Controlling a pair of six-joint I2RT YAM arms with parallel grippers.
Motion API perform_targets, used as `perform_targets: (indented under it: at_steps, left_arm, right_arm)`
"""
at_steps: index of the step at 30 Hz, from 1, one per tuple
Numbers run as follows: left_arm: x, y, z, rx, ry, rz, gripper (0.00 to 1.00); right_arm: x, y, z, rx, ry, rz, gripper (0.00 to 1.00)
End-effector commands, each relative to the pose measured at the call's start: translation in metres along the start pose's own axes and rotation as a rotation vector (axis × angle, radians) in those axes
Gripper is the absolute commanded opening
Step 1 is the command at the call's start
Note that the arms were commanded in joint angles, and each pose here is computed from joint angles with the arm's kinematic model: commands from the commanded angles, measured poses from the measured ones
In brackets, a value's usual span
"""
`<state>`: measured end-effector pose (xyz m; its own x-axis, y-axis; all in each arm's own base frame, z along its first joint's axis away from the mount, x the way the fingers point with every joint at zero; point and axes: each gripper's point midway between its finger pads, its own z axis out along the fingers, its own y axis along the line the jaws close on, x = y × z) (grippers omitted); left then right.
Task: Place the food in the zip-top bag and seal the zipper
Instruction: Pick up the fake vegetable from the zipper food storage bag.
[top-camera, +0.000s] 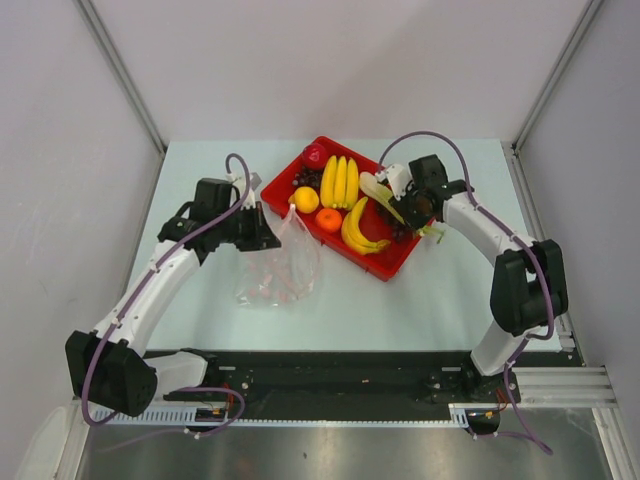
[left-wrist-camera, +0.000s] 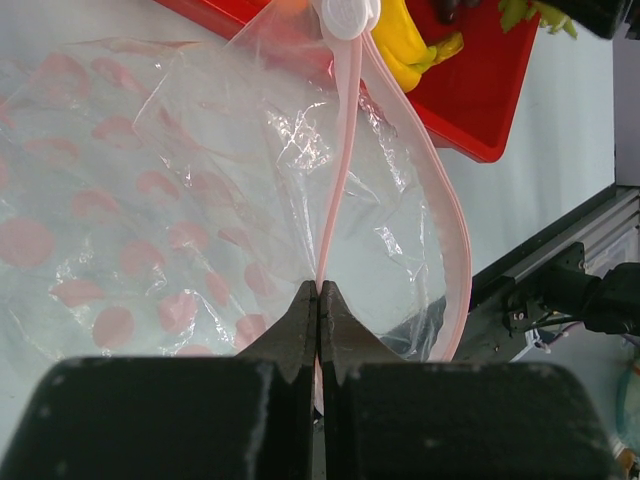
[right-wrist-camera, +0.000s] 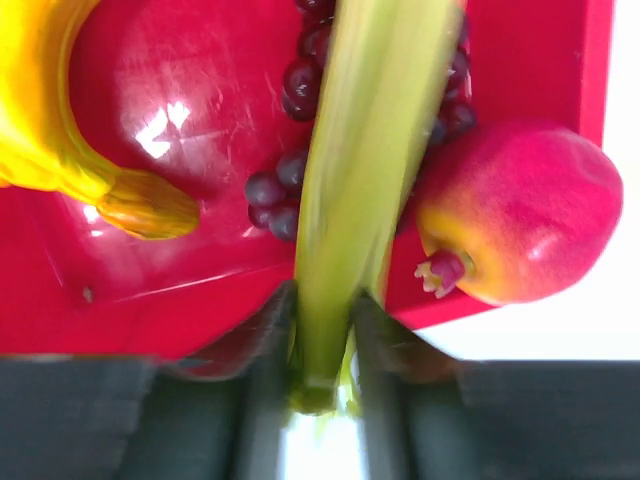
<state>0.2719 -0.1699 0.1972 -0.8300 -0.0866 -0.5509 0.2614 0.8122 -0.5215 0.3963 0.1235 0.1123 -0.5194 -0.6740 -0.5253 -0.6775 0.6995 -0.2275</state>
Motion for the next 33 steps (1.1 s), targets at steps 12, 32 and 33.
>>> perform_targets:
  at_steps: [12, 32, 33]
  left_arm:
    - [-0.032, 0.003, -0.025, -0.054, -0.178, 0.053, 0.00]
    - [-0.049, 0.006, -0.029, -0.081, -0.259, 0.082, 0.00]
    - [-0.049, 0.005, -0.029, -0.078, -0.259, 0.087, 0.00]
  right_arm:
    - [-0.100, 0.006, -0.130, -0.091, -0.333, 0.041, 0.00]
    - [-0.101, 0.158, -0.291, -0.384, -0.616, -0.340, 0.00]
    - [-0.101, 0.165, -0.293, -0.399, -0.614, -0.337, 0.00]
